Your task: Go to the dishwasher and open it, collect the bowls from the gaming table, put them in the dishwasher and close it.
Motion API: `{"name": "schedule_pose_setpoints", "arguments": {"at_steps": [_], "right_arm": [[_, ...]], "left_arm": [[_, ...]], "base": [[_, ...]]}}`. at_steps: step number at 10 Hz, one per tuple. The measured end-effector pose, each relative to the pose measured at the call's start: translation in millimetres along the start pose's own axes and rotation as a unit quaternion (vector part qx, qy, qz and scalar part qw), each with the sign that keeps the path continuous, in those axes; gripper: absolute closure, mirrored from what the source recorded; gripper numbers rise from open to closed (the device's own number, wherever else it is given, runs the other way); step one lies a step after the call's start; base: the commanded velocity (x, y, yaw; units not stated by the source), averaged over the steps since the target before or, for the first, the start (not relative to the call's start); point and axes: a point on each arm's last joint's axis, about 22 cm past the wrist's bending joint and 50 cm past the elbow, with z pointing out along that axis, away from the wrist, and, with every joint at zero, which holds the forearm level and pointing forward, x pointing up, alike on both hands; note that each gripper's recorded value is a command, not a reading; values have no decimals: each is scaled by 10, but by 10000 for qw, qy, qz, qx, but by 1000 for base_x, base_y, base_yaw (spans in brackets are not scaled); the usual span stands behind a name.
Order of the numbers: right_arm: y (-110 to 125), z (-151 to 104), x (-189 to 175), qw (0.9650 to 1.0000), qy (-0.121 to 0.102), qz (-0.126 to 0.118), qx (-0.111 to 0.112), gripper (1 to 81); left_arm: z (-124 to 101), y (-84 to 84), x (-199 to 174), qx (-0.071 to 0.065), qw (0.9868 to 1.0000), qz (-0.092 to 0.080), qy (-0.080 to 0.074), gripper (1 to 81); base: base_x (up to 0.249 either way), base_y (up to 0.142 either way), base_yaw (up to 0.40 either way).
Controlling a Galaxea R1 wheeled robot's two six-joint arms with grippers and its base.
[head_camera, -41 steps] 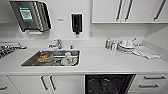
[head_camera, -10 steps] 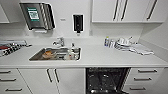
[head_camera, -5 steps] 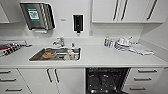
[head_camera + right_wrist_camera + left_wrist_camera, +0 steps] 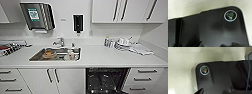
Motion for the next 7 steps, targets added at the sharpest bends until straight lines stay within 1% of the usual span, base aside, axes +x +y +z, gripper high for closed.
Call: {"name": "schedule_pose_setpoints", "arguments": {"at_steps": [1,2,3,4,5,6,7], "right_arm": [[71,-6,-27,9999,-10,-50,-101,10],[174,-19,2,9996,15,-174,-231,10],[192,-19,55,9993,50,-260,-265,10],[167,-13,66,9993,52,-264,-242,10],[116,-2,47,9995,25,-259,-200,10],[89,5,46,9995,23,-254,-181,10],[73,9,40,9995,20,-253,-172,10]], "left_arm": [[72,75,-12,20,10000,-2,-7,10],[134,164,-30,14,10000,-7,-16,10],[175,233,-86,15,10000,-22,-46,10],[200,242,-144,75,9999,-39,-86,10],[209,169,-172,218,9997,-21,-116,10],[223,88,-166,385,9992,8,-128,10],[253,60,-129,518,9986,38,-121,10]], "base": [[0,0,0],[0,0,0],[0,0,0],[0,0,0],[0,0,0],[0,0,0],[0,0,0]]}}
